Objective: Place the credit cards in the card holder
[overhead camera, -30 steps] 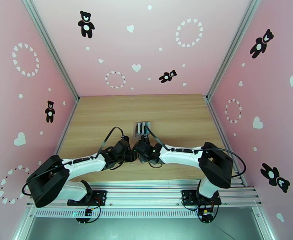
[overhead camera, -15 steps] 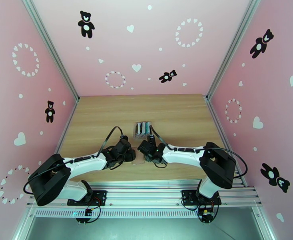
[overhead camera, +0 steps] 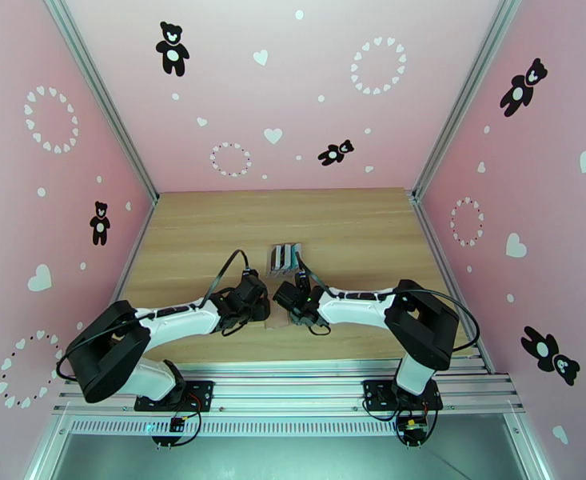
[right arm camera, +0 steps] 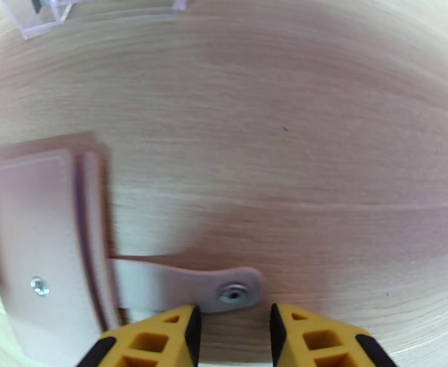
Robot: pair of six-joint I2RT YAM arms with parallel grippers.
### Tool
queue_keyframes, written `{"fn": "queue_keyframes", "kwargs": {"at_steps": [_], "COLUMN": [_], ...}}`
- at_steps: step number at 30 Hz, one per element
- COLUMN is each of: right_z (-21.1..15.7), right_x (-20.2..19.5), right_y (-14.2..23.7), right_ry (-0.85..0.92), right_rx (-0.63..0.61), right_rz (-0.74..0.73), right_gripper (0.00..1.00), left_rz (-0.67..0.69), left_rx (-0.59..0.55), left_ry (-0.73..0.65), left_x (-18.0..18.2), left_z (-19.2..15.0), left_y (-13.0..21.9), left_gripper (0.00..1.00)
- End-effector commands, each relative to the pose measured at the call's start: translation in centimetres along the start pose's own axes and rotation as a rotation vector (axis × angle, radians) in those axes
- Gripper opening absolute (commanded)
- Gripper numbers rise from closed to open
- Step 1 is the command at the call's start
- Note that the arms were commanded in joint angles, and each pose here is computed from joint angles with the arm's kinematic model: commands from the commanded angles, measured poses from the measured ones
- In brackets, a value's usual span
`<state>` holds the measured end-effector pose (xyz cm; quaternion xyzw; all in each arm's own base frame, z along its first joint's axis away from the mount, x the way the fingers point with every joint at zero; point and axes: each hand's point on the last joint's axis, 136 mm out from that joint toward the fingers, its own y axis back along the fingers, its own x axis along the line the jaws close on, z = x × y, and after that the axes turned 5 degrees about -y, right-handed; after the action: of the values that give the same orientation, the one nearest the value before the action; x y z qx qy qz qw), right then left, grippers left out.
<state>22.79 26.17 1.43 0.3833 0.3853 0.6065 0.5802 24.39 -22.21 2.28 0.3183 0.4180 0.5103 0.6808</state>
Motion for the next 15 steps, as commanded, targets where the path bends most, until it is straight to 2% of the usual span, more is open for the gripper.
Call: {"fn": "queue_keyframes", "kwargs": {"at_steps": [1, 6, 12, 15], "right_z": [0.1, 0.4, 2.1, 2.8], "right_x": [-0.5, -0.3, -0.1, 1.0], "right_y": [-0.3, 0.3, 3.6, 5.3], "right_ry": [0.030, 0.029, 0.015, 0.014], "right_rx": [0.006, 0.001, -0.056, -0.073], "right_rz": [-0.052, -0.031, 0.035, 0.118], "right_gripper": [0.37, 0.37, 0.38, 0.45], "left_rz": [0.055, 0.093, 0.112, 0.095], "left_rx": [0.034, 0.035, 0.022, 0.008], "left_ry": [-0.039, -0.074, -0.105, -0.110], "left_x": [0.5, 0.7, 0.6, 0.2], "left_z": [-0.4, 0.2, 1.1, 1.6], "left_y": [-0.6, -0.9, -0.5, -0.1], "left_gripper": [0.43, 0.43, 0.43, 0.43]}}
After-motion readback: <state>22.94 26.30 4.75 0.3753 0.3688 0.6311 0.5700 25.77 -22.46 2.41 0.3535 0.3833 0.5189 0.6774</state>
